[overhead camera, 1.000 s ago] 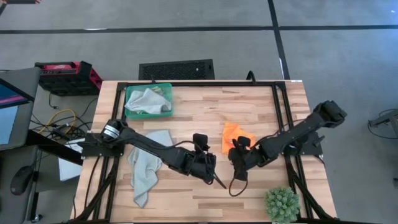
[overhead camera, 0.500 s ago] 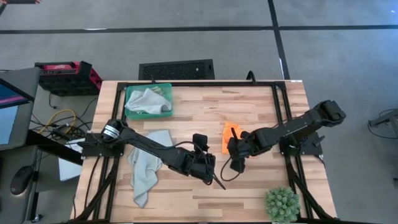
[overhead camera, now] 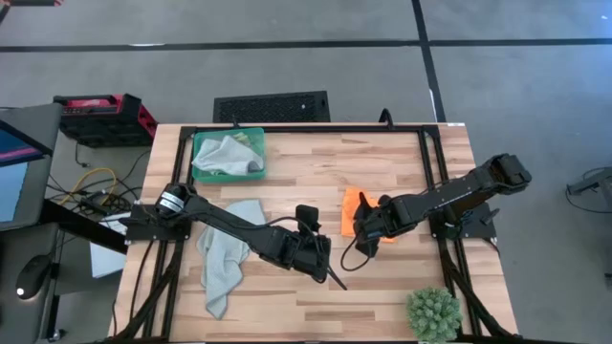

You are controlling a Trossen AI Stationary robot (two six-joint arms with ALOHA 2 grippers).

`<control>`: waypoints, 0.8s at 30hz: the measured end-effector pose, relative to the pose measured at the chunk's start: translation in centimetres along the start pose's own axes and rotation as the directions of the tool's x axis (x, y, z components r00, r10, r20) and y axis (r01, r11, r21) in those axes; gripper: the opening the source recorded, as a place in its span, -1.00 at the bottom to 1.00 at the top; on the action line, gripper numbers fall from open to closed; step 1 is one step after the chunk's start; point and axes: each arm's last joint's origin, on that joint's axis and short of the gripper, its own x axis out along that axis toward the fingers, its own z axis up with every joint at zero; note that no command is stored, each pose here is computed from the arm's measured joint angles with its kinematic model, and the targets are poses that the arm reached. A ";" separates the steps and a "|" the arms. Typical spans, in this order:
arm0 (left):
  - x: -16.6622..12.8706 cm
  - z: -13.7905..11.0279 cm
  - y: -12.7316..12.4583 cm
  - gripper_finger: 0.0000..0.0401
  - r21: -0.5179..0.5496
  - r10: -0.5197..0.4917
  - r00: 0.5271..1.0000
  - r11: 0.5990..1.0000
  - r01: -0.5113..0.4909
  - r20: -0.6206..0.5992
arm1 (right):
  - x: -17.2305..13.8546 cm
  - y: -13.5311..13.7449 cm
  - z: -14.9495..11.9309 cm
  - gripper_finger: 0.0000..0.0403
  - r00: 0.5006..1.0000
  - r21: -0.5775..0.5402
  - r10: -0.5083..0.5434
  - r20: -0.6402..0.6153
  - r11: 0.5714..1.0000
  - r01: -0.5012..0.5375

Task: Fold microfiber towels
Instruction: Fold the orange towel

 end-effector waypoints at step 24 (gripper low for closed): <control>0.0 0.0 0.0 -0.26 0.001 0.000 1.000 1.000 0.000 -0.001 | -1.2 0.8 -0.4 0.10 0.978 0.046 -0.138 0.159 0.990 0.132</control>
